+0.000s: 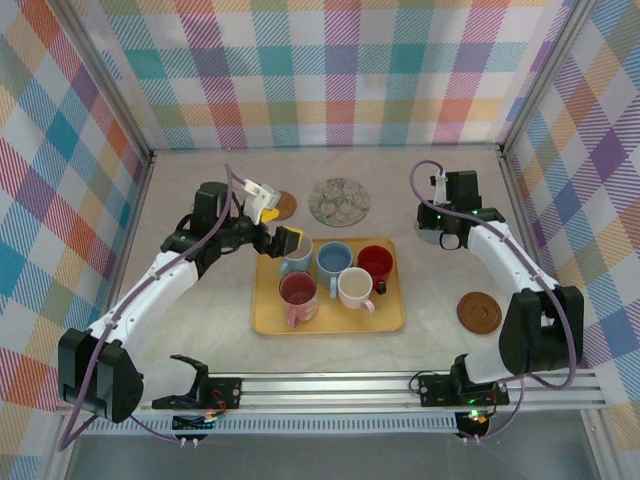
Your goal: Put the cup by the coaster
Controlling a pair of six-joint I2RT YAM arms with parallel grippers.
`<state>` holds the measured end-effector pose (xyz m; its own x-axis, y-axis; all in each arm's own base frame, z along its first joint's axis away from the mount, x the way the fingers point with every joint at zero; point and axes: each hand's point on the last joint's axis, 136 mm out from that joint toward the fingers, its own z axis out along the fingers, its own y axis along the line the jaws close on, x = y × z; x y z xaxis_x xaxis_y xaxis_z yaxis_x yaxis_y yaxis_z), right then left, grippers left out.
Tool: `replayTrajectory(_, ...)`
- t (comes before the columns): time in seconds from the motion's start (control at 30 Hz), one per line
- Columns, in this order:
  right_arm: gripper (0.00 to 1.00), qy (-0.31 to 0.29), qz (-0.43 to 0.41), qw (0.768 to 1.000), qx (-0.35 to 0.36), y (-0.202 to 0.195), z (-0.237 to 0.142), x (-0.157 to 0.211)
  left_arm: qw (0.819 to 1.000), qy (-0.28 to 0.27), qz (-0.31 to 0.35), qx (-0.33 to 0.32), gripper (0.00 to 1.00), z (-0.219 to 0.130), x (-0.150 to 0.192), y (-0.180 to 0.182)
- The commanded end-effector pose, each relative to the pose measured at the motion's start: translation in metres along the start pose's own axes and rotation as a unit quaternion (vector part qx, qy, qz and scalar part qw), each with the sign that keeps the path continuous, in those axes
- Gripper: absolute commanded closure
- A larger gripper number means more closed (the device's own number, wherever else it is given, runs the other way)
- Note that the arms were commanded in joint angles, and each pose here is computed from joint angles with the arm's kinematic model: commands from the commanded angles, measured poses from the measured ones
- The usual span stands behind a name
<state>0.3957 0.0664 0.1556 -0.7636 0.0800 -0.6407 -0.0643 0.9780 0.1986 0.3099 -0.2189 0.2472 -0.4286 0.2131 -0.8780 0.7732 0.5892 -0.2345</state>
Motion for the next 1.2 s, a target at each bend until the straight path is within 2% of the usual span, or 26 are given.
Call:
replayTrajectory(0.0,1.0,0.018,0.025,1.0,0.002,-0.008,0.005,-0.002,0.997,-0.042,0.058,0.031,0.0,-0.003,-0.015,-0.023)
replayTrajectory(0.5,1.0,0.119,0.123,0.984,0.05,-0.059,0.066,0.014,0.997,-0.028,0.058,0.05,0.0,0.019,-0.001,-0.035)
replayTrajectory(0.87,1.0,0.168,0.122,0.97,0.123,-0.089,0.097,0.03,0.997,-0.017,0.057,0.051,0.0,0.038,0.001,-0.034)
replayTrajectory(1.17,1.0,0.202,0.129,0.963,0.119,-0.091,0.117,0.042,0.997,-0.007,0.052,0.06,0.0,0.049,0.001,-0.034)
